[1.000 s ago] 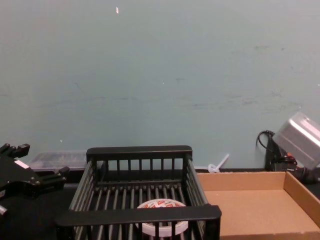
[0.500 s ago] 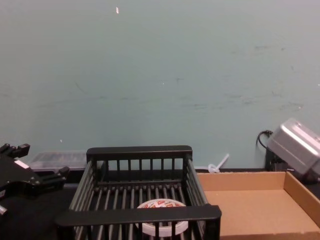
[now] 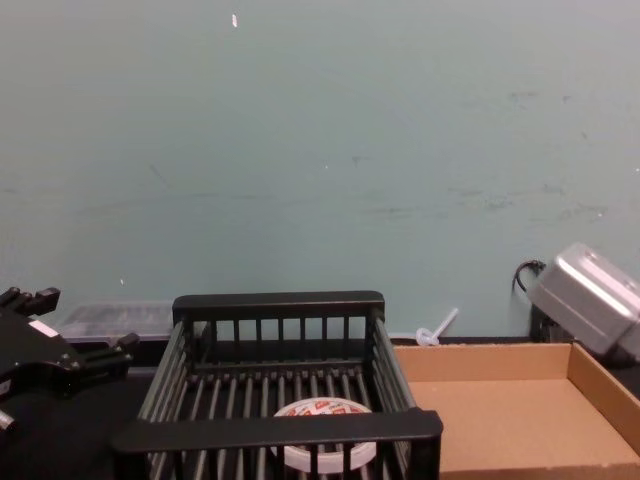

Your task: Pick up the white tape and place it into the black box , Pick up the silver tape and place it into the brown box.

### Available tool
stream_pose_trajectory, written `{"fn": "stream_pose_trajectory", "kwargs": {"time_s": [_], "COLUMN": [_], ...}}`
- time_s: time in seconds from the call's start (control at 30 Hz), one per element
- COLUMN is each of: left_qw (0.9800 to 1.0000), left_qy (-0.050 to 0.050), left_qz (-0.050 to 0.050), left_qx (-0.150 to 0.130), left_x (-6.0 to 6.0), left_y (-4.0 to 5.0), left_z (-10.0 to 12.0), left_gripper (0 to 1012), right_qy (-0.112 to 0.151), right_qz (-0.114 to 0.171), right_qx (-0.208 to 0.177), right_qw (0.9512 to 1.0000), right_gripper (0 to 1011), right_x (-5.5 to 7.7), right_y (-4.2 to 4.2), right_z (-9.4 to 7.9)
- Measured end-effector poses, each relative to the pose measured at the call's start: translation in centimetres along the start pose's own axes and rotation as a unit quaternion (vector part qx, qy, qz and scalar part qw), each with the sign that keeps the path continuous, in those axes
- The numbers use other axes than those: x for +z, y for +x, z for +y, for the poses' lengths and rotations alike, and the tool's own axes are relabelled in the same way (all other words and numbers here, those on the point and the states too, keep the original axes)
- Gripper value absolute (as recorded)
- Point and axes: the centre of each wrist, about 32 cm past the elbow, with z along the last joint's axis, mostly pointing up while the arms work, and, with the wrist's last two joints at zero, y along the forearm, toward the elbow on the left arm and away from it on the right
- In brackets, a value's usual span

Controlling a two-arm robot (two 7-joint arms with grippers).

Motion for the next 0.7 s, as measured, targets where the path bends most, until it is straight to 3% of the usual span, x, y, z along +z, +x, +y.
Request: {"fn": "stream_pose_trajectory", "kwargs": {"time_s": [0.7], "left_qw": [1.0000], "left_qy": [0.000], "left_qz": [0.000], "left_qx": [0.000], "left_x": [0.00], "left_y": [0.00], "left_z": [0.00], "left_gripper": [1001], "right_qy": [-0.001], "right_qz": [0.002], "right_qx": [0.000], "right_qw": [1.0000], "right_gripper": [1003], "right_x": [-0.06], "right_y": [0.05], "right_z": [0.05]}}
